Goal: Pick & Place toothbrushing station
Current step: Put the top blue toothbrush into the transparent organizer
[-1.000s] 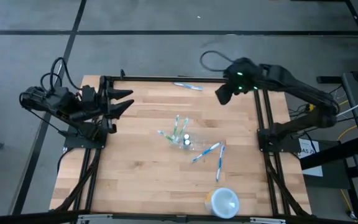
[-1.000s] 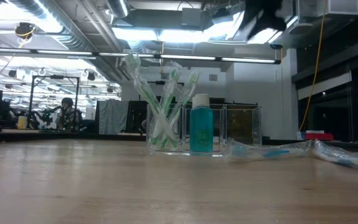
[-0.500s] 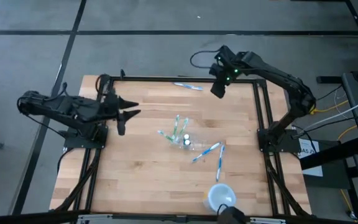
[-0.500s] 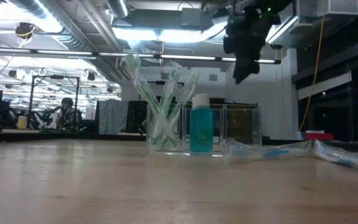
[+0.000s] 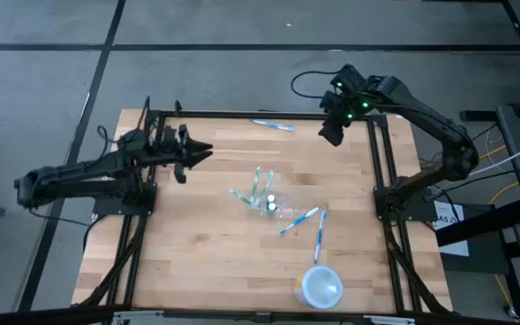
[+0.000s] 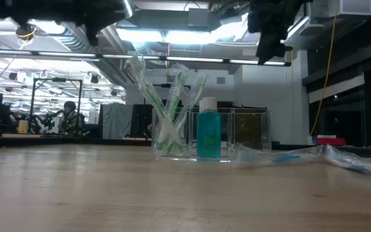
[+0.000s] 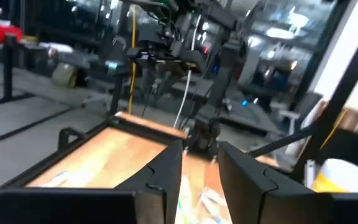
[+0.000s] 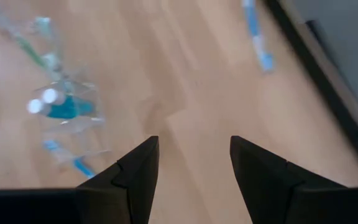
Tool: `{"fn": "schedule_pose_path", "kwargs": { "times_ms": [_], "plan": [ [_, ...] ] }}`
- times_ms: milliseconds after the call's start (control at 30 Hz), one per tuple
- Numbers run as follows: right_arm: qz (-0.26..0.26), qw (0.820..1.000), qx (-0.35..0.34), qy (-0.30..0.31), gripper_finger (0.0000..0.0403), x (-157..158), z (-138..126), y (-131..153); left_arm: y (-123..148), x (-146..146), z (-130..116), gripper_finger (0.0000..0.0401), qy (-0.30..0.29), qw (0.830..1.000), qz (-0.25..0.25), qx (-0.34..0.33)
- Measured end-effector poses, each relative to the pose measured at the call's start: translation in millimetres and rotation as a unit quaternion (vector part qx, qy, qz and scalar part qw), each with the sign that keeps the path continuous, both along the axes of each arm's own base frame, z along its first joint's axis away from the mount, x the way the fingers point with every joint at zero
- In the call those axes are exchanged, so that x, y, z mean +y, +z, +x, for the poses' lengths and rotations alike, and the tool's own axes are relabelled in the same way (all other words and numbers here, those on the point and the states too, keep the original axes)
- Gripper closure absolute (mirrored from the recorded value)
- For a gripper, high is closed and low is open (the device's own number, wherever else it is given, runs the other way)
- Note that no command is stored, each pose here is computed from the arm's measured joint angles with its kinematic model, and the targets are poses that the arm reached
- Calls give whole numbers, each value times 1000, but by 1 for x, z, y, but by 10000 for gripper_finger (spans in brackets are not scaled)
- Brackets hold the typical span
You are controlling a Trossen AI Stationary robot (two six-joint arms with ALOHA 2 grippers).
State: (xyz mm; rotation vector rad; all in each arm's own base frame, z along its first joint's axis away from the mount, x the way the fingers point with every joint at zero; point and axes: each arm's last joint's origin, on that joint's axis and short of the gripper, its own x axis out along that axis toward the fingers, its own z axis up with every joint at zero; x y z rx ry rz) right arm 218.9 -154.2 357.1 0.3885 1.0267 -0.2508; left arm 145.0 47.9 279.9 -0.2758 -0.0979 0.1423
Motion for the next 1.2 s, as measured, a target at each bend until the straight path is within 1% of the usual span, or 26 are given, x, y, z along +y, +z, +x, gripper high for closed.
{"fn": "schedule_pose_path", "kwargs": {
  "times_ms": [67, 133, 300, 333, 367, 400, 500, 600, 667, 733, 800, 833, 967, 1033, 1100, 1200],
  "plan": [
    [-28, 1000, 1, -7, 202, 3, -5, 6, -17, -3, -10, 306, 5, 1000, -2, -11],
    [-40, 999, 4, -19, 202, 3, -10, 9, -37, -6, -20, 308, 25, 999, -18, -17],
    [-24, 998, 22, -53, 202, -9, -17, 4, -81, -16, -37, 308, 44, 994, -58, -85],
    [-21, 998, 26, -56, 202, -12, -16, 2, -89, -17, -39, 309, 49, 992, -69, -89],
    [-20, 998, 30, -54, 202, -14, -14, 0, -94, -18, -39, 309, 57, 992, -82, -71],
    [-21, 998, 33, -50, 202, -16, -13, 0, -97, -20, -39, 309, 59, 993, -88, -54],
    [-34, 998, 29, -42, 202, -24, -9, 7, -97, -25, -40, 309, 53, 994, -82, -54],
    [-39, 998, 34, -44, 202, -39, -7, 16, -101, -29, -38, 308, 59, 994, -87, -36],
    [-18, 998, 52, -43, 202, -52, -5, 19, -104, -31, -37, 309, 64, 993, -97, -24],
    [8, 996, 89, -29, 202, -63, -1, 16, -105, -32, -37, 309, 73, 991, -107, -20],
    [25, 992, 123, -17, 202, -71, 11, 9, -106, -34, -36, 308, 80, 991, -109, -13],
    [27, 992, 119, -20, 202, -76, 18, 7, -107, -34, -35, 307, 82, 990, -110, -13],
    [25, 994, 92, -48, 202, -88, 36, 15, -107, -37, -35, 306, 90, 989, -114, -10],
    [38, 991, 109, -66, 202, -96, 45, 10, -108, -38, -35, 308, 94, 988, -119, -10],
    [40, 988, 119, -93, 202, -105, 59, 2, -108, -39, -35, 309, 96, 988, -122, -11],
    [60, 981, 108, -147, 201, -108, 70, 3, -108, -40, -35, 310, 95, 988, -122, -11]
  ]
}}
